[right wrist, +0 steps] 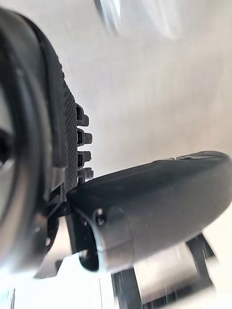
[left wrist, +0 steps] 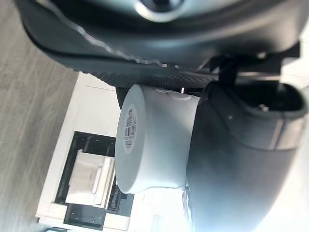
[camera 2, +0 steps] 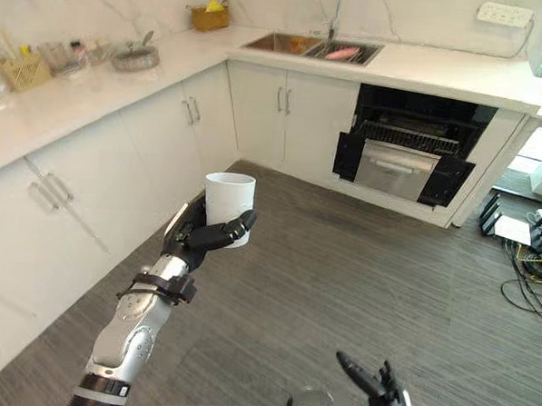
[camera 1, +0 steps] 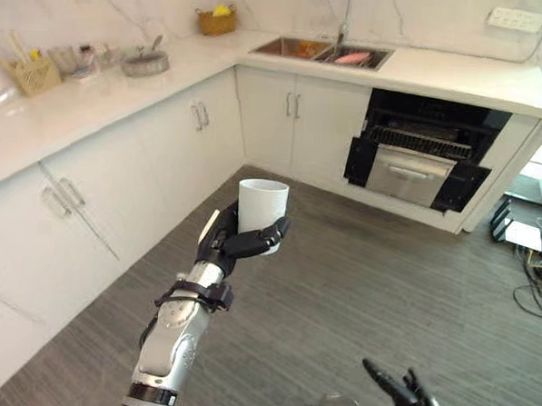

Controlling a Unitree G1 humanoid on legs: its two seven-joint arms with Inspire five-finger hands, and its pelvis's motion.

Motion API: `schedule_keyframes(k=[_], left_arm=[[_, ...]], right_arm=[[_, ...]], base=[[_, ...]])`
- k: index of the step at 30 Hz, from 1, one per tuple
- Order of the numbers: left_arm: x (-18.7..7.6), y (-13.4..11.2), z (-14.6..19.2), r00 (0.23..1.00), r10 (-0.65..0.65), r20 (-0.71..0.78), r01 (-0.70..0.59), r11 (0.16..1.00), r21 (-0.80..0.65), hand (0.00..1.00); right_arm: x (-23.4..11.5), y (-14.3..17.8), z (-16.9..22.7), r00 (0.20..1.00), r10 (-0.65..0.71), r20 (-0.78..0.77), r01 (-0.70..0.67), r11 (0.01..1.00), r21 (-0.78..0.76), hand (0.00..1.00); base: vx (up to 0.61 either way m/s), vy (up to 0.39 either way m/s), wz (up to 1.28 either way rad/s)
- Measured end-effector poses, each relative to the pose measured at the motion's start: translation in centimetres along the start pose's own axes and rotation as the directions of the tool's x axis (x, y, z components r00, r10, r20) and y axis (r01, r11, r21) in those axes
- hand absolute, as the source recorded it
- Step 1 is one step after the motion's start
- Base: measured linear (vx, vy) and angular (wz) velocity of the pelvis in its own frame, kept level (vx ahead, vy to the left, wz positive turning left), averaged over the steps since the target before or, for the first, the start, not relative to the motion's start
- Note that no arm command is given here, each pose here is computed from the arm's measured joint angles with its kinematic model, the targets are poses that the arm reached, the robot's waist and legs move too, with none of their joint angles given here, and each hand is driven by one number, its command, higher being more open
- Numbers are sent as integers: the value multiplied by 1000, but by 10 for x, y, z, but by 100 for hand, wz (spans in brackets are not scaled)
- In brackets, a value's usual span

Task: Walk over to the sink, pick up the cup, carry it to the dishwasher, place the cup inside the dishwasher, then close the dishwasher door

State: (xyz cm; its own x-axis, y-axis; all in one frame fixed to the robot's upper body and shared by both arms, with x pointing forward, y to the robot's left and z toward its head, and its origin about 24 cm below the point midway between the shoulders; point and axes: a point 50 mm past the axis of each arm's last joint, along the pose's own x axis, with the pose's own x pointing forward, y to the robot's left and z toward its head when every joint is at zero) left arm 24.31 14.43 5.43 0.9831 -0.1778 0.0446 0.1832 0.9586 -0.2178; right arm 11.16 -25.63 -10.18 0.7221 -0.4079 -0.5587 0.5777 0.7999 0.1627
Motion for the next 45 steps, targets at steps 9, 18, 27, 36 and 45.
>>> schedule_keyframes(k=[9,18,27,36,45], left_arm=[[-24,7,23,984,83,158,-90,995,37,0],[-27,7,22,981,124,152,-139,986,93,0],[-19,11,33,970,143,198,-174,973,150,0],[-19,3,4,980,175,94,-185,977,106,0],[-20,0,3,984,152,88,-161,981,105,0]], right_arm=[[5,81,101,844,321,430,-323,944,-70,100],[0,96,82,866,378,327,-396,918,-13,100],[-21,121,94,776,483,405,-520,854,-21,100],[-15,109,102,773,482,412,-487,867,-102,100],[-16,137,128,668,561,489,-566,810,-156,100]], base=[[436,338,-112],[384,310,-21],[459,92,2],[488,-39,5],[460,189,-104]])
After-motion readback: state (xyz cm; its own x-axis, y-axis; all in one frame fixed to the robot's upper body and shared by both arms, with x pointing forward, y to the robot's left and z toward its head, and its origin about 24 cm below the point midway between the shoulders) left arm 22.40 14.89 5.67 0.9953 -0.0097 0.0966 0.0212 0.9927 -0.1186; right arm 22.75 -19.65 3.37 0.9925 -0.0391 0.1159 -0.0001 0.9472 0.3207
